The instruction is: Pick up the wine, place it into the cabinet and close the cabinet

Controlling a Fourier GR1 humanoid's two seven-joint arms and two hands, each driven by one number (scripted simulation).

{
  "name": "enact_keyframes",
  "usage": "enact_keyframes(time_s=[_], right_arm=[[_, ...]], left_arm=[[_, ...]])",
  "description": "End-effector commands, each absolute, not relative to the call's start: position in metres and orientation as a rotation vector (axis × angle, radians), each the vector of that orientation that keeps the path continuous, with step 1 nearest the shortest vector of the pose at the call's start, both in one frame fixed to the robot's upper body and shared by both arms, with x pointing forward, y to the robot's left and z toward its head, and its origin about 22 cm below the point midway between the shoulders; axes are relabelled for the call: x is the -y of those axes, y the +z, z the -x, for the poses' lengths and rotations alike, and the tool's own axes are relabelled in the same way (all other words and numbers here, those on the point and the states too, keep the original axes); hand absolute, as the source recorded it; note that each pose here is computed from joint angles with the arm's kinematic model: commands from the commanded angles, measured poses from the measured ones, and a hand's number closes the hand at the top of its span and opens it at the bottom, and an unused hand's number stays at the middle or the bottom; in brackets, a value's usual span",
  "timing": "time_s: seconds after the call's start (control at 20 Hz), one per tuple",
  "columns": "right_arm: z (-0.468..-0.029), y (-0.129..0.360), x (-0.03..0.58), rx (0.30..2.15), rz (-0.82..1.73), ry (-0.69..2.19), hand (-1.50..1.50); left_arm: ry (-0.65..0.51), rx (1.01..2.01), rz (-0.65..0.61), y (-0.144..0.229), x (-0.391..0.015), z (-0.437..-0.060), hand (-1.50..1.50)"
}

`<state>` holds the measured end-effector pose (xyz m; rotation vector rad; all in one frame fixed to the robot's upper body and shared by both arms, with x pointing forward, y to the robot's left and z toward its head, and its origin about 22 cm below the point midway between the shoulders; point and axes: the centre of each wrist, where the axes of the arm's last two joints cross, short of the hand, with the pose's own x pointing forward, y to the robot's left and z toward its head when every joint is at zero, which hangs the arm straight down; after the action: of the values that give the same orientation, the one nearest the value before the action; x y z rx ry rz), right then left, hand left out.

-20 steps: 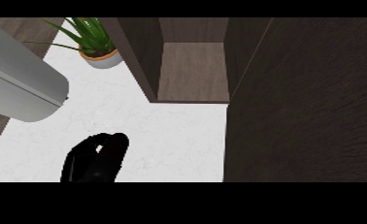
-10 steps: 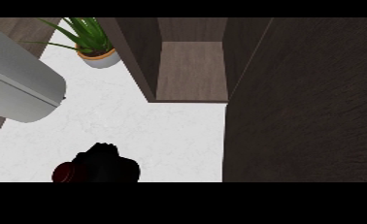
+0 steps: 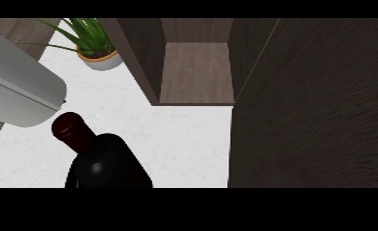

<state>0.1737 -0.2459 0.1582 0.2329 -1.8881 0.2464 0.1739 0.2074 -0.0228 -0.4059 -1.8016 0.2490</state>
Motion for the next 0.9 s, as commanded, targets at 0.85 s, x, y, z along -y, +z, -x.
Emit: enact_keyframes(time_s=[0.85], right_arm=[[-0.168,0.141,0.249,1.897,-0.235,0.247,-1.5]], left_arm=[[0.17,1.863,0.27,0.05,-0.115,-0.285,1.5]])
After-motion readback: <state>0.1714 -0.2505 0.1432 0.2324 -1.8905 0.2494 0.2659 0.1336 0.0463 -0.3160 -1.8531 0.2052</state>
